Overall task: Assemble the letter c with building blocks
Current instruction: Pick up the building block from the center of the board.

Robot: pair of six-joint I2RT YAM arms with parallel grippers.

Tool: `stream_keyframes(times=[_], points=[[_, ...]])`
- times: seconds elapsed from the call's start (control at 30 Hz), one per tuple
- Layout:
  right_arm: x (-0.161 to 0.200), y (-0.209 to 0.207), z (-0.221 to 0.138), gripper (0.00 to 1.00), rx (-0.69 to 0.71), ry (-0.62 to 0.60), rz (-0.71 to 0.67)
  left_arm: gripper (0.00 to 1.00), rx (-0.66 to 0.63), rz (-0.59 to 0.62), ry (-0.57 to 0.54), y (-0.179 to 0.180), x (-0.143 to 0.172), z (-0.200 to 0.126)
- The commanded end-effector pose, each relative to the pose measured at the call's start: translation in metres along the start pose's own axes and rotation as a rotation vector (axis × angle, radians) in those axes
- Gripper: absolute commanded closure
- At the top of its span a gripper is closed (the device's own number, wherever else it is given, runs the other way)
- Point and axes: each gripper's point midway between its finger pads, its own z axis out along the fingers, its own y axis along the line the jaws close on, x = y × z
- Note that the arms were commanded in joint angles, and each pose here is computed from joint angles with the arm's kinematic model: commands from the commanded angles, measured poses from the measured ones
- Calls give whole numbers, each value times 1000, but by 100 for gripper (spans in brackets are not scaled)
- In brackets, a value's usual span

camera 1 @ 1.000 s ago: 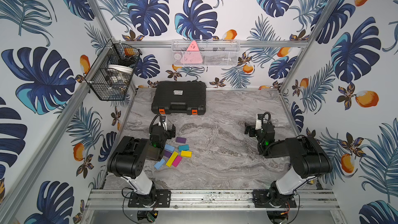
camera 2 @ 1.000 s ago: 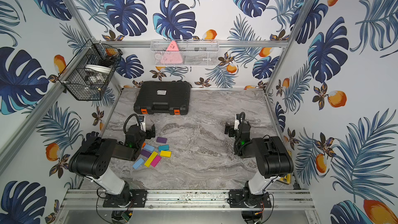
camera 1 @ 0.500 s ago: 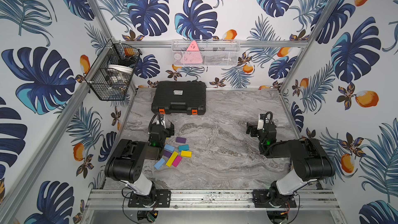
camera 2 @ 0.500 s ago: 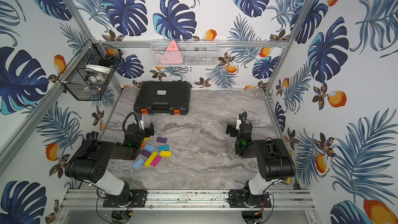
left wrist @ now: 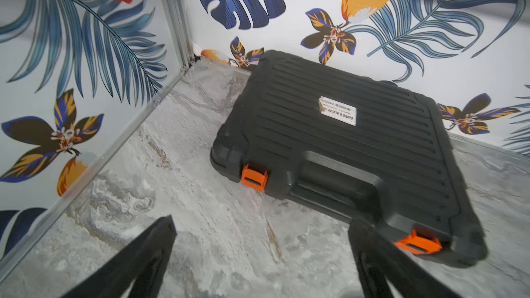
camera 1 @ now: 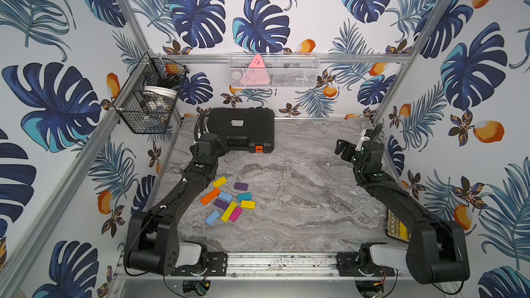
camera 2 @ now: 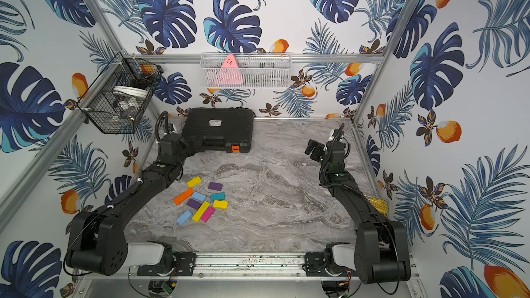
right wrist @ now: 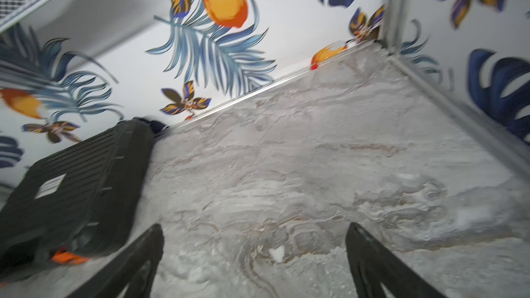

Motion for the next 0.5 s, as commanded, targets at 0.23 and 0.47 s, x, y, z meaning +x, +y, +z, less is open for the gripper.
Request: stream_keyframes(times=[0.23,0.47], points=[[118,74,-35,0,-21,505,-172,1,122,-8,572,-31,104,-47],[142,62,-37,0,161,563,-194,1,156,119,714,-46,149,-67]])
